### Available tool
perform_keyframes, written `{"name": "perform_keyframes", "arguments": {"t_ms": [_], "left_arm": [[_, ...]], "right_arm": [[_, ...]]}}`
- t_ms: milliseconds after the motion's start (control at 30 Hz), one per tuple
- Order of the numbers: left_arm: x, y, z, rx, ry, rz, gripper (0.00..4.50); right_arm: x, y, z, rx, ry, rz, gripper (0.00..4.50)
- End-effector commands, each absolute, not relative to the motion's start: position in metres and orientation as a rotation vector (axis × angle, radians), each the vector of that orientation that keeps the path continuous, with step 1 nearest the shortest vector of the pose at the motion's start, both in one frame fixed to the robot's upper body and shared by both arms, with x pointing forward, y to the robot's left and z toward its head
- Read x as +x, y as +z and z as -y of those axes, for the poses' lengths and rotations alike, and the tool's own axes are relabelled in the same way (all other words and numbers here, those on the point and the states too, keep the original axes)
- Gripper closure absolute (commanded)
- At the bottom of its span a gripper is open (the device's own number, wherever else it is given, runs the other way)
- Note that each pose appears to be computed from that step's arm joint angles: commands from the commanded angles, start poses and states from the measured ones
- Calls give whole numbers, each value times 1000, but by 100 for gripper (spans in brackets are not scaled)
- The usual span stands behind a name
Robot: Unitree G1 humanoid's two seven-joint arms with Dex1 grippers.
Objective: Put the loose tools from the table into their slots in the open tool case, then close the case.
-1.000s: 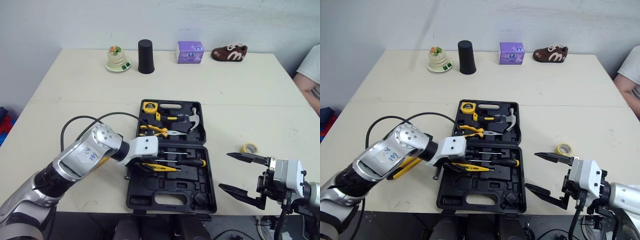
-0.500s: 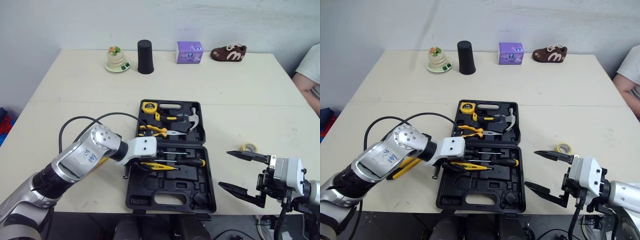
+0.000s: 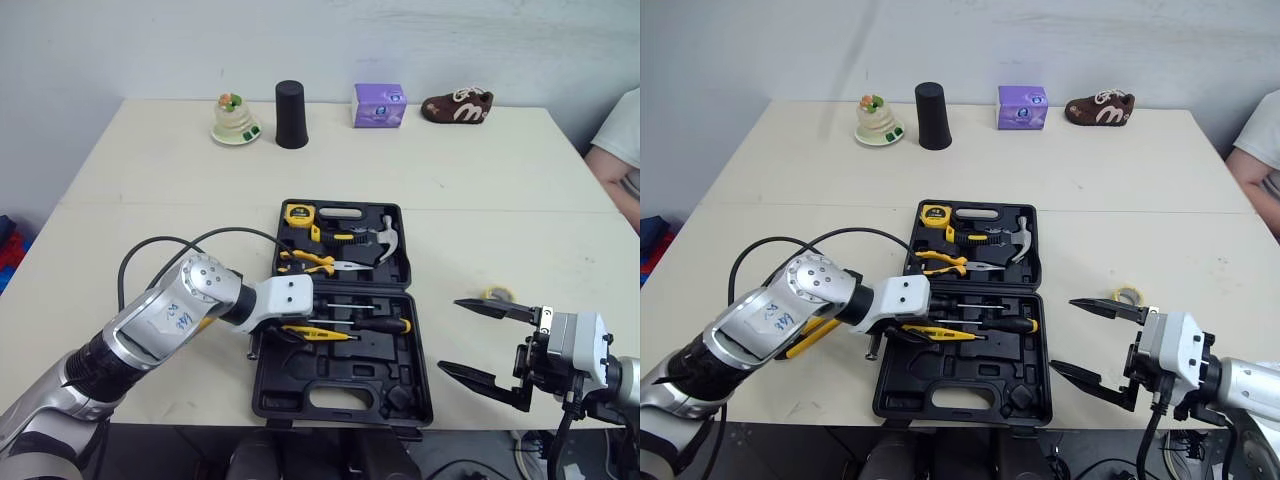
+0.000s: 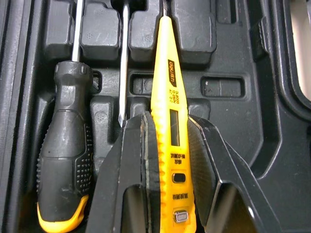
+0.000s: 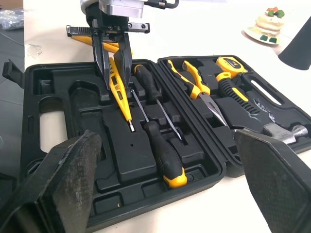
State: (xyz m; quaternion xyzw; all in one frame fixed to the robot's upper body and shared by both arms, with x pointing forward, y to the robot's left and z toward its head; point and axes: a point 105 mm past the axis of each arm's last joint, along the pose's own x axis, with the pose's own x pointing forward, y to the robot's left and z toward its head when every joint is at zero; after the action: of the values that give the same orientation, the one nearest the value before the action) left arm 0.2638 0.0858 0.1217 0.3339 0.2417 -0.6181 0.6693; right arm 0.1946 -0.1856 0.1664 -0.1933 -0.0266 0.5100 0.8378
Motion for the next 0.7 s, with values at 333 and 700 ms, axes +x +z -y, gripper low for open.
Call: {"name": "perform_keyframes", "arguments": {"t_ms": [333,700], "left_arm": [[264,153,-86,701,-1515,-235,169],[258,139,-91,477,-1564,8,443]], "right_arm": [[196,172,182,-419,1093,85,0],[197,168,184,-413,1088,76,0]]}}
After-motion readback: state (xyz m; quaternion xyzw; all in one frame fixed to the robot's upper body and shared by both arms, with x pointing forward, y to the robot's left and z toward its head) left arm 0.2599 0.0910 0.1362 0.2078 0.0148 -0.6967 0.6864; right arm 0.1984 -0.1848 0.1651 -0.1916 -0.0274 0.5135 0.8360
